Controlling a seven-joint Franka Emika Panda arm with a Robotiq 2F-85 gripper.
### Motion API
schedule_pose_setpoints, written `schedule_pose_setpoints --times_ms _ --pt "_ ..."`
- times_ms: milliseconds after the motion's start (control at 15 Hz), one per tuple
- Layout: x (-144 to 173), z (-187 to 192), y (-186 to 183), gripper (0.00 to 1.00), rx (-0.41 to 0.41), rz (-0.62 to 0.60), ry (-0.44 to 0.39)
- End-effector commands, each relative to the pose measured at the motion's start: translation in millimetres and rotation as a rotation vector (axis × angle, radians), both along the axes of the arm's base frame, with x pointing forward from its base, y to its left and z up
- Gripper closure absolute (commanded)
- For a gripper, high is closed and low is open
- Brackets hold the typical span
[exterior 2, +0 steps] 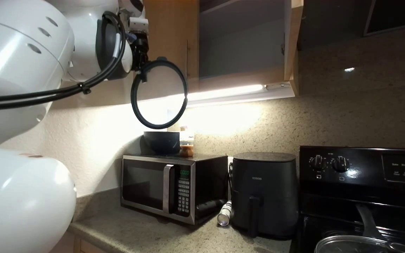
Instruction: Take the plastic object in the top cabinet and put it on the counter
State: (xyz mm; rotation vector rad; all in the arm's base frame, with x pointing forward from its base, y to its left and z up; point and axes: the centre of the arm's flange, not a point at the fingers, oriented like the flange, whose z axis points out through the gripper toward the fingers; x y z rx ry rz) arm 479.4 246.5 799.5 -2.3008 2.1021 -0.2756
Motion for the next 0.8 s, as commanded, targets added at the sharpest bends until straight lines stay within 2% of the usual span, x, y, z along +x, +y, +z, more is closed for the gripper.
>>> schedule_pose_setpoints --times_ms 0,400,733 --pt "24.3 -48.3 24.1 0.96 0.019 0.07 0.008" --pt "76.9 -111.2 53.1 0.96 0.038 0.087 0.003" --pt "100.4 -138.9 51.1 0.96 0.04 0.066 0.005"
